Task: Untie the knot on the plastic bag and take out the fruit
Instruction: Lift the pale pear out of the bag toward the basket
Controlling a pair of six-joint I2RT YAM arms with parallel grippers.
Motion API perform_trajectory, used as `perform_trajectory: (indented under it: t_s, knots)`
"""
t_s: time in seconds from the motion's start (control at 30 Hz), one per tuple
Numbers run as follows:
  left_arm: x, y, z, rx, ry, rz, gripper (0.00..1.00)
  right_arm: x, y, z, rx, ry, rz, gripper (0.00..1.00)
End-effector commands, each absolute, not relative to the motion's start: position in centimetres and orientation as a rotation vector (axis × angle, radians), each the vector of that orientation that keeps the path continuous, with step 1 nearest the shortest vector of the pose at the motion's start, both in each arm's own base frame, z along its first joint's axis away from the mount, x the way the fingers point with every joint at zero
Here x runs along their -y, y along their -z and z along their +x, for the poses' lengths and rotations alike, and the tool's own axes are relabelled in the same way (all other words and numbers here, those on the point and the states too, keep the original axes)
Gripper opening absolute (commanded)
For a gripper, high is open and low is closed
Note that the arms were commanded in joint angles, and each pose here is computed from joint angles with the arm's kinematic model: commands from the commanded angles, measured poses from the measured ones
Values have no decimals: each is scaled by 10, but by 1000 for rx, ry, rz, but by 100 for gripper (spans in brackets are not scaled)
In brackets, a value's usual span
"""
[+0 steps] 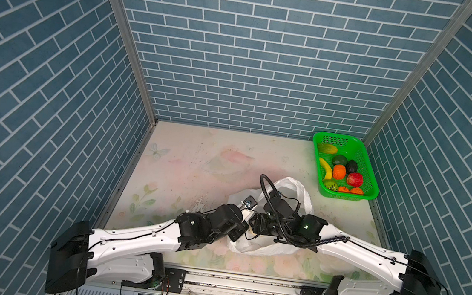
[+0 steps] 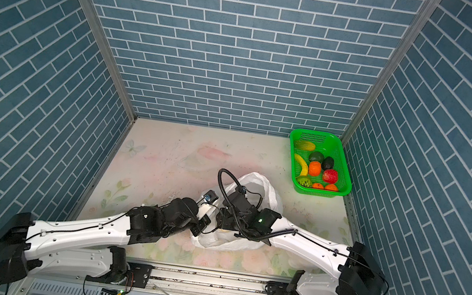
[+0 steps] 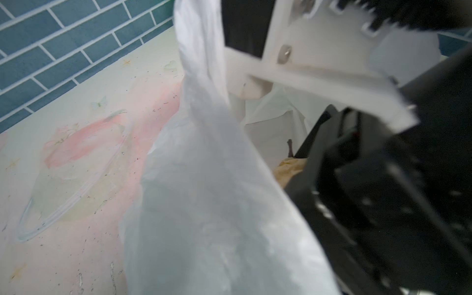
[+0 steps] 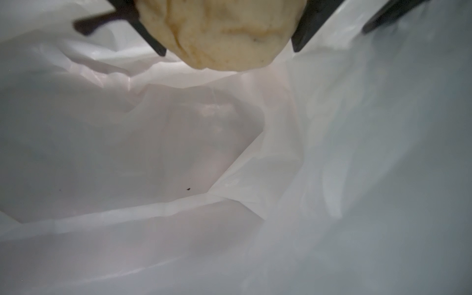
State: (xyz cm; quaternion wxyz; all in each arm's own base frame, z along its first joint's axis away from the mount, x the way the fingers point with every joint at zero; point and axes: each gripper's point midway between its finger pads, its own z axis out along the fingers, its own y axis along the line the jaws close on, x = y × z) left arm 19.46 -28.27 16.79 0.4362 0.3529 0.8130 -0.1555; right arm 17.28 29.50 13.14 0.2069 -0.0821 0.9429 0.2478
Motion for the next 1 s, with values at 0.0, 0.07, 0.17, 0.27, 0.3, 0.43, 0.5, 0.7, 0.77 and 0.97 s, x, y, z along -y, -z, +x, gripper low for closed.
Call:
perform_trajectory:
  t_s: [0.0,0.07,0.17,0.27,0.3,0.43,0.5,0.7,0.77,0.97]
  knots:
    - [270,-175,200,-2031,354,818,0,-286,-159,167,-2605,-681,-291,60]
    - [267,-175,200,-2034,342,817,0,-283,-171,166,-2587,-690,-302,60]
    - [264,-173,200,-2042,331,816,0,-284,-193,165,-2555,-718,-338,60]
    - [261,-171,199,-2052,321,814,0,-284,-219,165,-2526,-715,-388,60]
    - [261,-172,200,-2051,322,810,0,-283,-227,165,-2515,-716,-397,60]
    - [259,-170,200,-2059,309,805,0,-282,-258,166,-2470,-745,-407,60]
    - [257,-170,201,-2061,305,797,0,-278,-272,168,-2450,-753,-399,60]
    - [254,-174,202,-2059,307,776,0,-250,-311,193,-2367,-789,-269,60]
    - [254,-175,202,-2056,310,771,0,-237,-320,206,-2341,-801,-216,60]
    - [253,-176,203,-2055,306,761,0,-181,-334,256,-2258,-739,-25,60]
